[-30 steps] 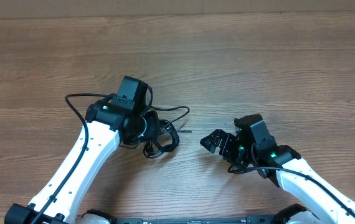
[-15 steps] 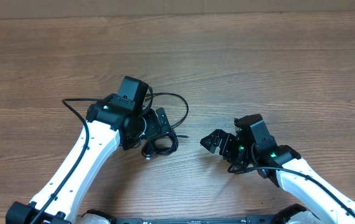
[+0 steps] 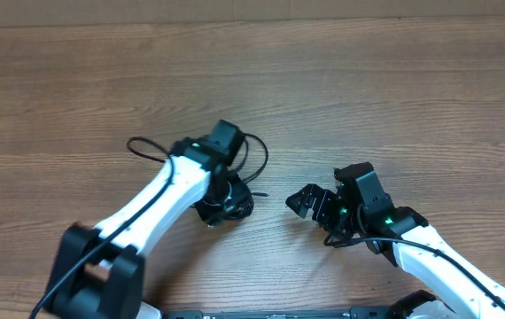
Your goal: Untangle cables
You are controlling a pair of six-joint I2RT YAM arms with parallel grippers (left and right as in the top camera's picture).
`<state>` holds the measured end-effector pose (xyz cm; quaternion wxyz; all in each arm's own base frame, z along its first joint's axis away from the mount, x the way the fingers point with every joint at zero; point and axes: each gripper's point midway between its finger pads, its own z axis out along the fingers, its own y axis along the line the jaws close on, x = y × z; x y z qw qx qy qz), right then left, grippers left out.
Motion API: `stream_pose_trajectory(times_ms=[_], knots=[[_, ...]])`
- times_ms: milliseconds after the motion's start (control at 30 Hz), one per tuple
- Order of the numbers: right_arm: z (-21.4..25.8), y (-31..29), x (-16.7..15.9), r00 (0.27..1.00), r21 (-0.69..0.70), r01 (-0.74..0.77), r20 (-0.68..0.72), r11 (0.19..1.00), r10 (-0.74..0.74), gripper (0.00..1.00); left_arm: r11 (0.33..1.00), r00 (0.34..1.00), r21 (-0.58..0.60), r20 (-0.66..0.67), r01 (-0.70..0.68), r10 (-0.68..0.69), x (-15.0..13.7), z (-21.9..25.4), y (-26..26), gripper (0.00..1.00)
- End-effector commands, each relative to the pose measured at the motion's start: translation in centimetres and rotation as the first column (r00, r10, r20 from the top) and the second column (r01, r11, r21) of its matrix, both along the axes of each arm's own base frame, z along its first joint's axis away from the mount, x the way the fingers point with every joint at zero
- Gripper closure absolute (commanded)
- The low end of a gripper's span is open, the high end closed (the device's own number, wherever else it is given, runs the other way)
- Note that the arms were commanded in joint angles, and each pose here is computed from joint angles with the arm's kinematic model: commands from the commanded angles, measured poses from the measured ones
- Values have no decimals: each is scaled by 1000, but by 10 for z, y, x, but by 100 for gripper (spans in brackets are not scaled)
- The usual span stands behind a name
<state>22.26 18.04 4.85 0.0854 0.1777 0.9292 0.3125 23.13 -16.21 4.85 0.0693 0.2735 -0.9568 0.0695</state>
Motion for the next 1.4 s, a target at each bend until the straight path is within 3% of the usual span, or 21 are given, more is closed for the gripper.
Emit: stream_pose_trajectory(times_ms=[0,100,167,267,300,433,533,633,767,800,833,867,900,933,1267,1367], knots=[[-1,-2,1,1000,-11,10,-5,1000,-10,0,986,986,99,-88,-134,143,-10,-25,5,47],[-2,-3,0,1000,-17,12,-11,1000,-12,0,971,970,139,-121,-193,210,-12,-38,7,47],[-3,-4,0,1000,-22,15,-9,1000,-15,0,967,968,149,-112,-205,222,-7,-46,6,55],[-3,-5,1,1000,-27,18,-6,999,-18,0,961,976,191,-53,-200,213,3,-51,14,95],[-3,-5,1,1000,-27,18,-6,999,-18,0,957,977,212,-33,-199,210,5,-51,19,96],[-3,-5,1,1000,-27,17,-7,999,-18,0,952,995,292,37,-96,89,17,-50,36,96],[-4,-6,1,1000,-35,21,-8,999,-21,0,937,987,330,63,118,-146,32,-42,42,96],[-6,-9,2,1000,-51,31,-4,998,-31,0,875,923,350,63,335,-379,45,-30,42,96],[-9,-10,2,999,-63,34,-12,997,-35,0,854,911,403,105,328,-400,59,-3,47,93],[-11,-11,1,999,-66,34,-20,997,-35,0,860,909,397,124,321,-397,63,2,45,85],[-13,-11,0,999,-70,33,-27,997,-35,0,872,907,375,150,316,-393,65,9,39,48],[-14,-11,-1,999,-74,32,-34,997,-35,0,881,907,356,165,312,-388,67,13,35,25],[-16,-12,-1,999,-77,32,-39,997,-35,0,893,912,339,178,297,-370,67,16,32,12],[-17,-12,-1,998,-79,32,-43,996,-35,0,902,918,331,186,278,-351,67,17,31,9],[-27,-13,-4,996,-95,29,-77,995,-36,0,934,962,342,204,101,-179,63,7,39,46],[-28,-14,-5,996,-98,28,-83,995,-36,0,936,969,347,211,52,-132,61,1,42,48]])
